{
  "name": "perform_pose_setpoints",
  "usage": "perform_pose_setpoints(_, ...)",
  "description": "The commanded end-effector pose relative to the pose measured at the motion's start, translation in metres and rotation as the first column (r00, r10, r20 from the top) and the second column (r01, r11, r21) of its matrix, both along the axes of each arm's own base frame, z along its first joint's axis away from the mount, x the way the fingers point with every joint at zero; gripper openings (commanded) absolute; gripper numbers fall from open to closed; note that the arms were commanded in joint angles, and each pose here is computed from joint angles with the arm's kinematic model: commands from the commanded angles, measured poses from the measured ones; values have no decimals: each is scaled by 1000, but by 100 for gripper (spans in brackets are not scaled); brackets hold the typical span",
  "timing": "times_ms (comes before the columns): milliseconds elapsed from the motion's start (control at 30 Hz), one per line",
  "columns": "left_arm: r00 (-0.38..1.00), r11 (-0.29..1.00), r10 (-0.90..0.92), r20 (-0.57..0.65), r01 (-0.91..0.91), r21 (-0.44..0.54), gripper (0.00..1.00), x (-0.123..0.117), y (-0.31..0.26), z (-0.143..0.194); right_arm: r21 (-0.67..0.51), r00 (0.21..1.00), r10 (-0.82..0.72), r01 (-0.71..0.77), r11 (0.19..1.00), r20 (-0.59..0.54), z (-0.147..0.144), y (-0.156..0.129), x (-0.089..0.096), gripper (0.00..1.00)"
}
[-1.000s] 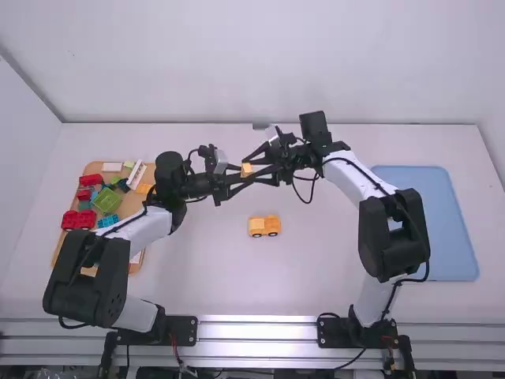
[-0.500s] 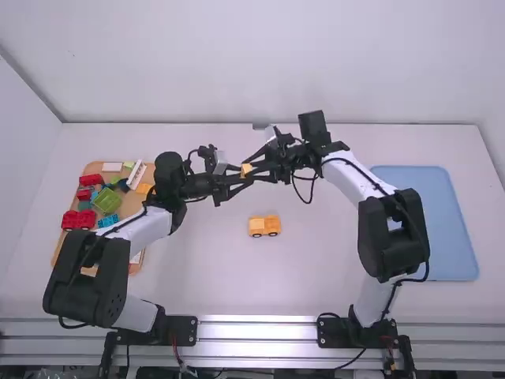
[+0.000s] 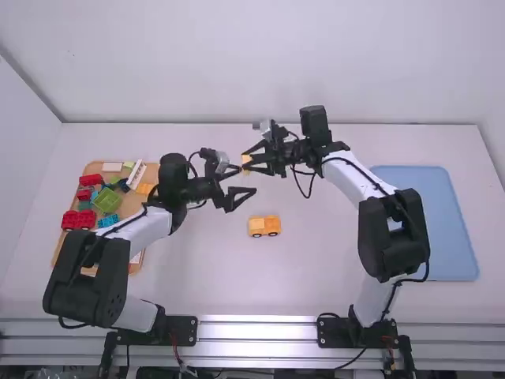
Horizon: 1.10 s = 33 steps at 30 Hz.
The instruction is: Assemble lego blocks to make yellow taxi
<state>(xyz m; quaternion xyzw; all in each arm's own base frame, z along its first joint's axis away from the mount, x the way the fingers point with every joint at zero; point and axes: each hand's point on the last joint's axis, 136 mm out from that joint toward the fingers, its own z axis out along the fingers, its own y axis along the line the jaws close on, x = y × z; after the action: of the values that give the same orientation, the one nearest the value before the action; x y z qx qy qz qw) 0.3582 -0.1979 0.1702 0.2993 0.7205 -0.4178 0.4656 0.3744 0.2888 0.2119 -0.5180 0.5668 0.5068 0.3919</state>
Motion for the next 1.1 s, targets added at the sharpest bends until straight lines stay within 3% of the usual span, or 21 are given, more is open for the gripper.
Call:
perform_pose_setpoints(0, 963, 957, 261, -65, -250, 145, 99, 30, 32, -33, -196, 954, -296, 283, 939, -40, -22, -19, 47, 11)
perform_pose_setpoints(100, 880, 861, 458, -125, -404, 310, 99, 40, 63, -62, -392, 880, -474, 435, 810, -3, -58, -44, 65, 12)
perform_pose_setpoints(233, 827, 792, 548, -123, -466, 394, 99, 47, 81, -67, -619, 816, -567, 504, 602, 112, -100, -75, 62, 12)
perform_pose_setpoints(300, 814, 774, 571, -111, -487, 404, 99, 53, 87, -61, -775, 865, -454, 433, 460, 214, -127, -100, 37, 11)
perform_pose_setpoints(367, 815, 775, 569, -106, -489, 400, 99, 55, 86, -58, -832, 903, -367, 374, 409, 225, -137, -109, 20, 8)
perform_pose_setpoints(433, 820, 778, 564, -97, -489, 393, 99, 57, 83, -53, -925, 980, -122, 189, 331, 157, -152, -121, -25, 0)
perform_pose_setpoints(567, 820, 779, 564, -97, -489, 393, 99, 57, 83, -53, -957, 995, 58, 63, 282, 82, -164, -126, -57, 0)
perform_pose_setpoints(800, 817, 777, 564, -117, -477, 412, 99, 52, 84, -60, -980, 994, 67, 77, 183, 90, -203, -150, -70, 0)
perform_pose_setpoints(1067, 818, 778, 565, -112, -482, 404, 99, 54, 83, -57, -978, 987, 124, 73, 195, 99, -223, -150, -79, 0)
